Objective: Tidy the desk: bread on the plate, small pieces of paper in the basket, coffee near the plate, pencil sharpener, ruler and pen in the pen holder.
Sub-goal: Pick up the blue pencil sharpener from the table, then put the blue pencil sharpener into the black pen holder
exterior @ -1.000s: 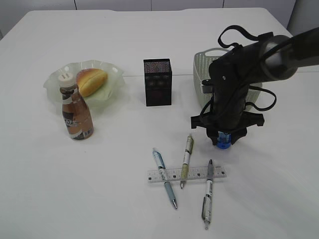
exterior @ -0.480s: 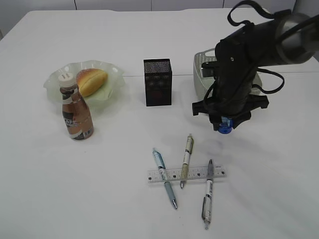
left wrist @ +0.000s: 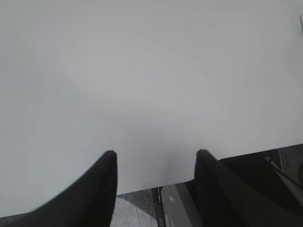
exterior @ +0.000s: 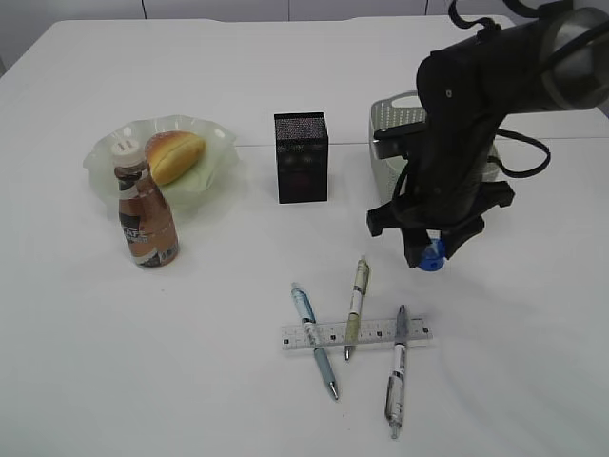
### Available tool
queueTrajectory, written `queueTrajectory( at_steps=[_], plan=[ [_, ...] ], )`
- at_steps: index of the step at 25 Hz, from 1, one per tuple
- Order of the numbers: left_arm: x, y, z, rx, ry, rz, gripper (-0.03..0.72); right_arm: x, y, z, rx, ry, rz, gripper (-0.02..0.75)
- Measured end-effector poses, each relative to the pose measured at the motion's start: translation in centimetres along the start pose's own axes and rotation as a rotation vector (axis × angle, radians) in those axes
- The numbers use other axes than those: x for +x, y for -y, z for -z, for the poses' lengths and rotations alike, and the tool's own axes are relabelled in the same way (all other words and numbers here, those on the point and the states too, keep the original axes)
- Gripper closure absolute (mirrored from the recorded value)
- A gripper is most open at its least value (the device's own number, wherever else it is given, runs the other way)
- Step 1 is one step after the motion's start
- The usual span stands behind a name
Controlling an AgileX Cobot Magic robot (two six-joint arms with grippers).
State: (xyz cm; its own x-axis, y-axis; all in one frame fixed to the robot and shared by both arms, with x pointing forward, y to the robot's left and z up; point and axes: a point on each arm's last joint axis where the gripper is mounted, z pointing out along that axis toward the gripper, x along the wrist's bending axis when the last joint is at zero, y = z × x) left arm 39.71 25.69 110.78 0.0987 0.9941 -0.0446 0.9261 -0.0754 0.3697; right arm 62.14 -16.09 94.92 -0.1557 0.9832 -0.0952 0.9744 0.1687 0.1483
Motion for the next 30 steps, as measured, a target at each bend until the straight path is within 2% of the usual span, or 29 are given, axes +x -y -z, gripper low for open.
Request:
queueTrajectory(
  at_steps=[5,9,17,24,30],
  plan=[
    [0.0,0.0,0.0,0.000,0.000,0.000,0.309,1.1,0.2,0.3,0.035,-0.120,0.074,0.405],
    [0.0,0.0,0.0,0.000,0.001,0.000,0.309,1.0,0.0,1.6,0.000,-0.134,0.088,0.405],
    [0.0,0.0,0.0,0.000,0.002,0.001,0.314,0.5,-0.8,7.7,-0.104,-0.155,0.084,0.405],
    [0.0,0.0,0.0,0.001,0.003,0.001,0.315,0.2,-2.5,12.7,-0.319,-0.183,0.114,0.405],
    [0.0,0.0,0.0,0.001,0.004,0.001,0.315,0.5,-4.2,13.8,-0.525,-0.204,0.114,0.405]
  ],
)
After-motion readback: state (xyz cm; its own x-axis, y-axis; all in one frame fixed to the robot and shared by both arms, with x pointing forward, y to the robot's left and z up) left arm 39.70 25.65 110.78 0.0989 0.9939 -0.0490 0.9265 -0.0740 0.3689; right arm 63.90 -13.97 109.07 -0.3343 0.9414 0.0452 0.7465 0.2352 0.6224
